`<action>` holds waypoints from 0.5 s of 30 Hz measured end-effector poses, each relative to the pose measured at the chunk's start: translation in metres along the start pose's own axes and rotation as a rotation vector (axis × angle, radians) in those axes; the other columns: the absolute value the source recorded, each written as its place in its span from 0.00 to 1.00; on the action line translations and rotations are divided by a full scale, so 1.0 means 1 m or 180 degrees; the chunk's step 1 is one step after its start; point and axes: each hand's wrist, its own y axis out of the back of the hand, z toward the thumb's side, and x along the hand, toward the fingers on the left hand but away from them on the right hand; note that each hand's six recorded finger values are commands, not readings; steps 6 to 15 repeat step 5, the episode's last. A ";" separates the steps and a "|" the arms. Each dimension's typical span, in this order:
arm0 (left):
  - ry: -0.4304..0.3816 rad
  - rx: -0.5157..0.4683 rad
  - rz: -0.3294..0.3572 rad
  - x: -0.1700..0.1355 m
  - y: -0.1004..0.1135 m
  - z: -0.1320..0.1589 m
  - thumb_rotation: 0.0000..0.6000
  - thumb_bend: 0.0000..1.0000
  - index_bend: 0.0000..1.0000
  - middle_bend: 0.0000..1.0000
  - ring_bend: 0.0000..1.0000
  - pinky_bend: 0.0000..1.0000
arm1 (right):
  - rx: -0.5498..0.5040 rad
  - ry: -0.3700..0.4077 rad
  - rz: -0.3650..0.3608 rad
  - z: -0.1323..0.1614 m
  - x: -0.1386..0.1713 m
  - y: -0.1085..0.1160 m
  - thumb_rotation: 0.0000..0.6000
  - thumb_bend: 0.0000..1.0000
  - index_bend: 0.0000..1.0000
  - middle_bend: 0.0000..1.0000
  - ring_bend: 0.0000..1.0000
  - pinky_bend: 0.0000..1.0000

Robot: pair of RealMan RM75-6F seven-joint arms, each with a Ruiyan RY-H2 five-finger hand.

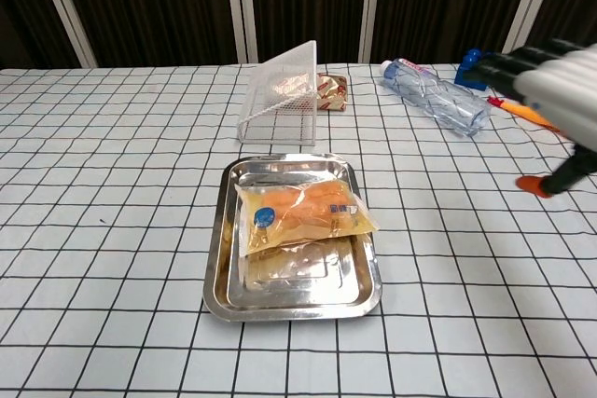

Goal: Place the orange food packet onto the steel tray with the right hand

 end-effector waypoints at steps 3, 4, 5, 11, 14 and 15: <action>-0.0029 0.0056 0.0007 -0.001 -0.003 0.005 1.00 0.06 0.00 0.00 0.00 0.03 | -0.0307 -0.0141 -0.0097 -0.043 0.021 -0.015 1.00 0.30 0.00 0.00 0.00 0.00; -0.0036 0.0070 0.0003 -0.001 -0.004 0.006 1.00 0.06 0.00 0.00 0.00 0.03 | -0.0403 -0.0181 -0.0140 -0.060 0.032 -0.020 1.00 0.30 0.00 0.00 0.00 0.00; -0.0042 0.0083 -0.0007 -0.002 -0.005 0.007 1.00 0.06 0.00 0.00 0.00 0.03 | -0.0453 -0.0204 -0.0176 -0.073 0.040 -0.023 1.00 0.30 0.00 0.00 0.00 0.00; -0.0042 0.0083 -0.0007 -0.002 -0.005 0.007 1.00 0.06 0.00 0.00 0.00 0.03 | -0.0453 -0.0204 -0.0176 -0.073 0.040 -0.023 1.00 0.30 0.00 0.00 0.00 0.00; -0.0042 0.0083 -0.0007 -0.002 -0.005 0.007 1.00 0.06 0.00 0.00 0.00 0.03 | -0.0453 -0.0204 -0.0176 -0.073 0.040 -0.023 1.00 0.30 0.00 0.00 0.00 0.00; -0.0042 0.0083 -0.0007 -0.002 -0.005 0.007 1.00 0.06 0.00 0.00 0.00 0.03 | -0.0453 -0.0204 -0.0176 -0.073 0.040 -0.023 1.00 0.30 0.00 0.00 0.00 0.00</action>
